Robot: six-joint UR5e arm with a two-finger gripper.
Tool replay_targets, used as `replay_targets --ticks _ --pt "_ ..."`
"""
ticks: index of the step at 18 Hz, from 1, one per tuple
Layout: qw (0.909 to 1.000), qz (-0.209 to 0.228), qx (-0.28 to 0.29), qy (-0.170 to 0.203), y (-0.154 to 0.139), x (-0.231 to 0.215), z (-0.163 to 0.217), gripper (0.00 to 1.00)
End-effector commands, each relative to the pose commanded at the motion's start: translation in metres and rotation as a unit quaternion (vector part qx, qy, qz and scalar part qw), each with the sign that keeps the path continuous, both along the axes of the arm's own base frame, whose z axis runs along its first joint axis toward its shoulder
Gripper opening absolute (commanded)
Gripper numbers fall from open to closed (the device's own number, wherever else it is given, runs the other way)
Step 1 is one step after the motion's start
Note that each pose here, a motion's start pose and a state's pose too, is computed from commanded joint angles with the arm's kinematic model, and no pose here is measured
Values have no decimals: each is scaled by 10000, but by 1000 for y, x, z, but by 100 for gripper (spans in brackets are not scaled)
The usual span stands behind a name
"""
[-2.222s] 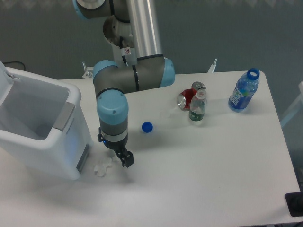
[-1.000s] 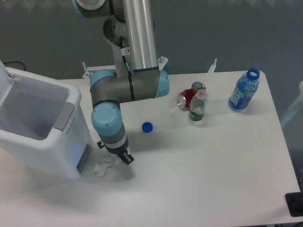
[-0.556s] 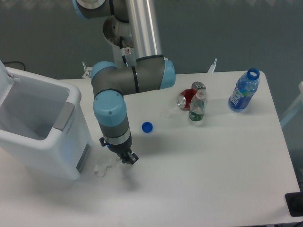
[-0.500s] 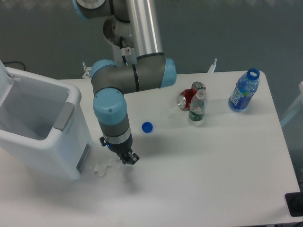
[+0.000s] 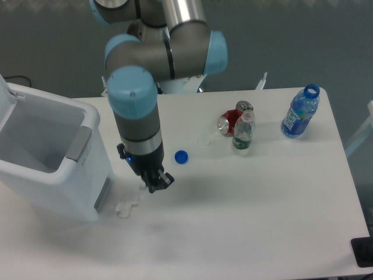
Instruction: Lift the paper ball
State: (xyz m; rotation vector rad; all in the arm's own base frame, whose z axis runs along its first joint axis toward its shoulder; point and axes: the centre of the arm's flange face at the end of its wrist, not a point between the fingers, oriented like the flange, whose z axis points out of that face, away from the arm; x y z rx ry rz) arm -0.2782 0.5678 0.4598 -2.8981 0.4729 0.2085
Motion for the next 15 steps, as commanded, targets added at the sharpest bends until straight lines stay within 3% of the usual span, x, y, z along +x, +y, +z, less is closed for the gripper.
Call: replay_targets --ticks 6,9,15 --pt "9996 -81 -250 -86 -24 -28 18 0" --pt "9959 -486 -682 -334 -36 -34 28 0" --pt "9945 -533 -822 -365 -44 -39 32 0"
